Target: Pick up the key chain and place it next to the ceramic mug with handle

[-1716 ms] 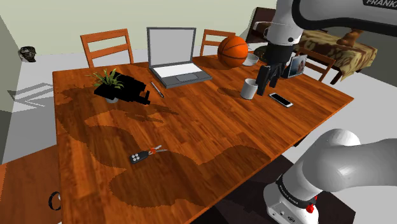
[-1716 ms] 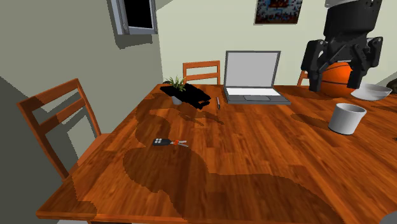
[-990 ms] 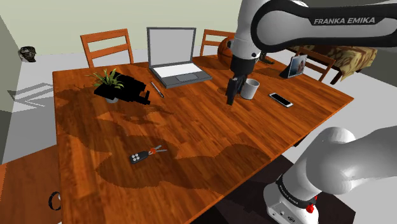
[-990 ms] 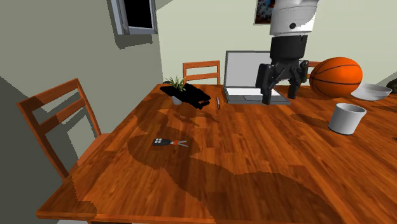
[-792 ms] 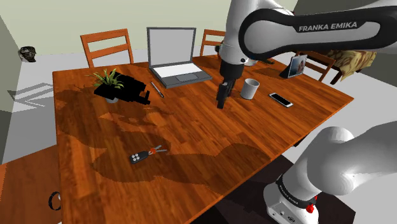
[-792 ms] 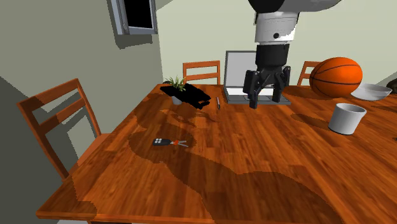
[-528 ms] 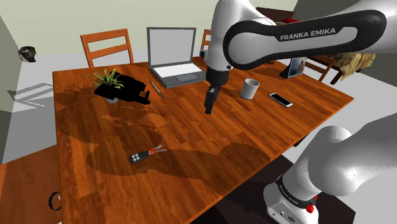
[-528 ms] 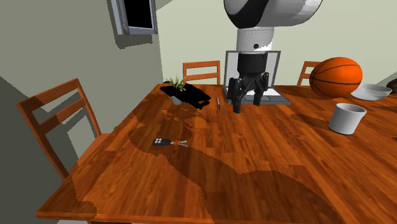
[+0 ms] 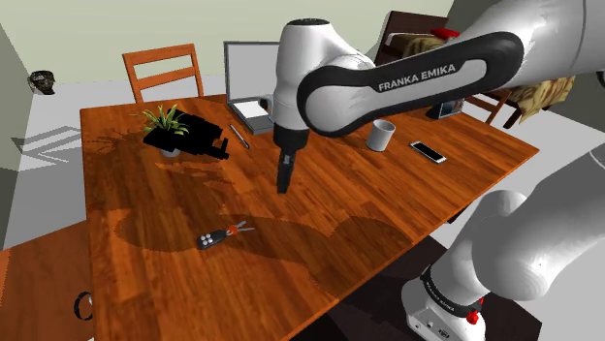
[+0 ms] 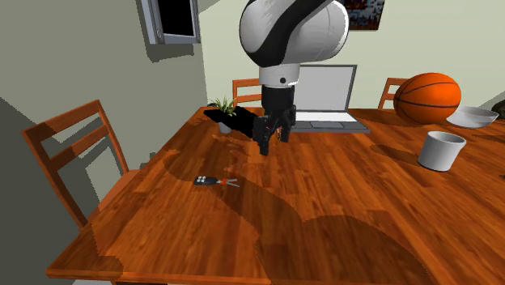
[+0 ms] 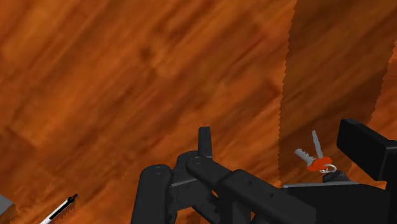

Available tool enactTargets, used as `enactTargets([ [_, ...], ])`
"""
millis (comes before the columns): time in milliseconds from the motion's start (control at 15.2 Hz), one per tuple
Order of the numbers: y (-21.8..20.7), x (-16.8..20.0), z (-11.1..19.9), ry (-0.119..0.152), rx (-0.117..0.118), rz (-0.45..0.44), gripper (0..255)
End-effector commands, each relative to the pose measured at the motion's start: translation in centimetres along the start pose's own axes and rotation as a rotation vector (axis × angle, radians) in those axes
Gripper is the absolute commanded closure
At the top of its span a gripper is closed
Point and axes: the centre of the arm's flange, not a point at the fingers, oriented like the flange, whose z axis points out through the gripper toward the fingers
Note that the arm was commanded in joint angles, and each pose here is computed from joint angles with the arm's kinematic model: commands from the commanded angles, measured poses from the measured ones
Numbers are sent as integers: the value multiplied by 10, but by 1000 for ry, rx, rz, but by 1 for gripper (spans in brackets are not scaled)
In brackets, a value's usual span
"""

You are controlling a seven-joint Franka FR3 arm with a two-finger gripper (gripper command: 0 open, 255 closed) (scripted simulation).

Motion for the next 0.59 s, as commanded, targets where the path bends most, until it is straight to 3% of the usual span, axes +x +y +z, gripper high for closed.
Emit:
enactTargets([
  [0, -17, 20, 13, 13, -1, -65, 0],
  [528, -84, 83, 51, 63, -8, -317, 0],
])
